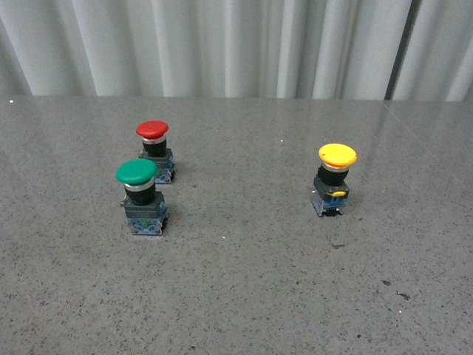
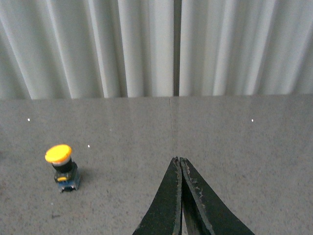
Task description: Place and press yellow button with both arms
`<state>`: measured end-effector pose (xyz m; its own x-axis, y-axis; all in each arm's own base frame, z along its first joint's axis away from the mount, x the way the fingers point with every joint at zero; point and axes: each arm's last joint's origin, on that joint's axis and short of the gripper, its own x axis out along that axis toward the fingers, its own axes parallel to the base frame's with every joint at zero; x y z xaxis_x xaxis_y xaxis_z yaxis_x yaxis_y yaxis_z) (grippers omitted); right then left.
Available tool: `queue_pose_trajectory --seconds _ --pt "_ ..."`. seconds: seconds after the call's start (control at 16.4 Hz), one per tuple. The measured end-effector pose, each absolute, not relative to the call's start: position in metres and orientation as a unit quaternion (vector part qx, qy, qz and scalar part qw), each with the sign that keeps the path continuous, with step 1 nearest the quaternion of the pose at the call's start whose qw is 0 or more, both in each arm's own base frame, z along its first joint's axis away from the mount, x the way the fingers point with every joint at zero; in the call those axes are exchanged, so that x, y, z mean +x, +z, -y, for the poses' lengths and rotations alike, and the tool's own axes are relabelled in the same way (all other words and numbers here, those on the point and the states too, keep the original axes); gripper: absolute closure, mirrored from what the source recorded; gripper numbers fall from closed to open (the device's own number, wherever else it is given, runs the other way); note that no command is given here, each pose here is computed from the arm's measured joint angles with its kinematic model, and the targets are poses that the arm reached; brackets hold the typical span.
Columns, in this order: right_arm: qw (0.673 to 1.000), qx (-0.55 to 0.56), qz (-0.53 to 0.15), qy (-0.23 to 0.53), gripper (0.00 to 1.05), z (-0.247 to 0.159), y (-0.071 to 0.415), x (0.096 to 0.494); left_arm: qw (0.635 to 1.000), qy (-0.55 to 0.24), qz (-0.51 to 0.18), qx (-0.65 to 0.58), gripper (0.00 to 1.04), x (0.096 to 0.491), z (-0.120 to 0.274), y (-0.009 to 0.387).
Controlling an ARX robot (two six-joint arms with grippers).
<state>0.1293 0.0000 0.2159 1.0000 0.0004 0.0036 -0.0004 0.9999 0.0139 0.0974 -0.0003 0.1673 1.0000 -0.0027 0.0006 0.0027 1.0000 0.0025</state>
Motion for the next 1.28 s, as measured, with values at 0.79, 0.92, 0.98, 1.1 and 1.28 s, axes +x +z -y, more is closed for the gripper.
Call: queue_pose_trajectory --seconds 0.79,0.92,0.98,1.1,1.28 --pt "1.0 0.003 0.002 0.0 1.03 0.0 0.175 0.109 1.0 -0.001 0.0 0.001 0.07 0.097 0.0 0.167" --pt "1.0 0.003 -0.009 0.0 1.03 0.0 0.165 0.099 1.0 -0.001 0.0 0.001 0.07 0.097 0.0 0.167" --pt "1.0 0.003 0.012 0.0 1.03 0.0 0.169 0.097 1.0 -0.001 0.0 0.001 0.07 0.097 0.0 0.167" --pt "1.0 0.003 0.002 0.0 1.03 0.0 0.167 0.097 1.0 -0.002 0.0 0.001 0.07 0.097 0.0 0.167" --pt "1.0 0.003 0.002 0.0 1.03 0.0 0.167 0.097 1.0 -0.001 0.0 0.001 0.07 0.097 0.0 0.167"
